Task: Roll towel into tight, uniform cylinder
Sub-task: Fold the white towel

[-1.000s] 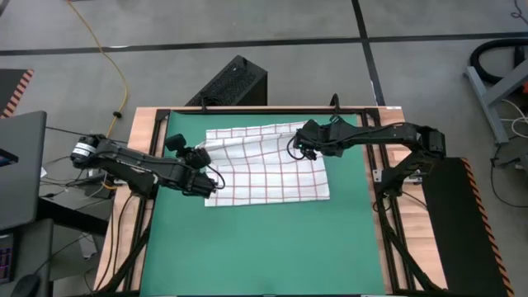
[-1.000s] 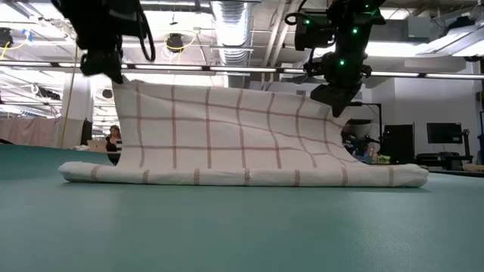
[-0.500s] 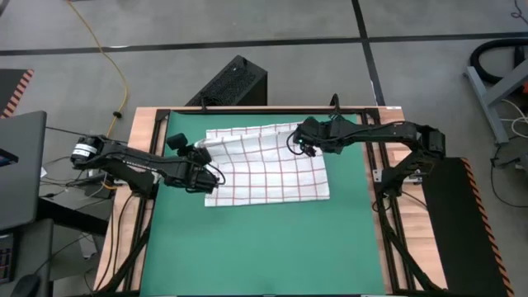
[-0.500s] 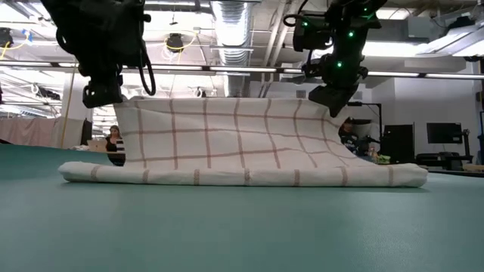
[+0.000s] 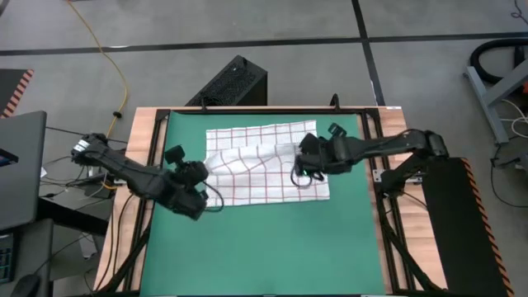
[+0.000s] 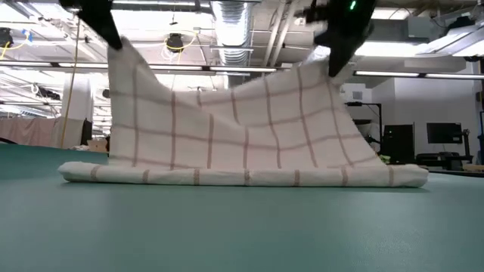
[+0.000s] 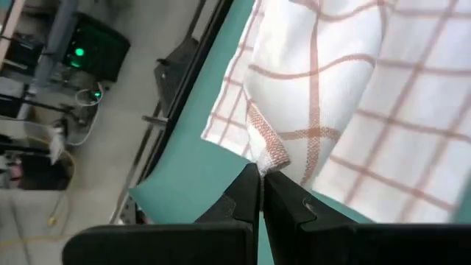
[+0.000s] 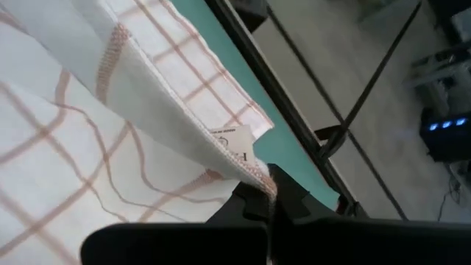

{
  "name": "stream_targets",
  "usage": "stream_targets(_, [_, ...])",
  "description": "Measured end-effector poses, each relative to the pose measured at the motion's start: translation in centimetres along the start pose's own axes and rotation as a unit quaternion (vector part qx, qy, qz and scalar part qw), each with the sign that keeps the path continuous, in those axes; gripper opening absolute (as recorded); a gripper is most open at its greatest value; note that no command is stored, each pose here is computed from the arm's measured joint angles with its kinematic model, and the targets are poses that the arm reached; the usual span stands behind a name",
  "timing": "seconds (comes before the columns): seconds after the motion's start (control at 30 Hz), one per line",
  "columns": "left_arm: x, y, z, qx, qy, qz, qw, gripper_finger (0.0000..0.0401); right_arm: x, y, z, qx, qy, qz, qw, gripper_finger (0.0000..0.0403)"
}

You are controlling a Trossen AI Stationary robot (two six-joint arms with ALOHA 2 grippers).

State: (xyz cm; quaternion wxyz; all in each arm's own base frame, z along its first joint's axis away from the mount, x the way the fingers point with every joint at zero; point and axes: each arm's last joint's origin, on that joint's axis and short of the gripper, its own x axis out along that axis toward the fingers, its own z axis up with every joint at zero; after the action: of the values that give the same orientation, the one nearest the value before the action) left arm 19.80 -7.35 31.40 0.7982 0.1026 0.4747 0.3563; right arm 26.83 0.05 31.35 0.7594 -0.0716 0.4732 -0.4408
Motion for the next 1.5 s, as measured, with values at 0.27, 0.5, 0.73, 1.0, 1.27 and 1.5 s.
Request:
stream_targets(0.27, [-6.3,0.5,0.5,-0.003,-0.111,-0.069,0.991,0.0,-8.9,-0.6,-0.8,0.022,-0.108,0.028,0.994,0.0008])
stream_targets(0.5, [-10.0,1.4,0.8,-0.026,-0.203,-0.102,0.973,0.0,-14.6,-1.3,-1.5,0.043,-0.191,0.102,0.975,0.0008])
stream_targets(0.73, [-11.0,1.1,0.2,-0.022,-0.232,-0.114,0.966,0.0,-15.3,-0.9,-2.2,0.07,-0.192,0.122,0.971,0.0008])
stream_targets(1.0, [-9.9,0.9,0.1,-0.007,-0.232,-0.076,0.97,0.0,-11.8,-0.5,-1.5,0.072,-0.135,0.079,0.985,0.0008])
stream_targets(1.27, [-6.7,-0.2,-0.5,0.043,-0.2,-0.011,0.979,0.0,-7.4,-0.7,-0.9,0.068,-0.068,0.017,0.995,0.0008])
stream_targets(1.5, [-4.0,-0.4,-0.6,0.068,-0.178,0.05,0.98,0.0,-5.3,-1.6,-0.1,0.065,-0.043,-0.017,0.997,0.0008])
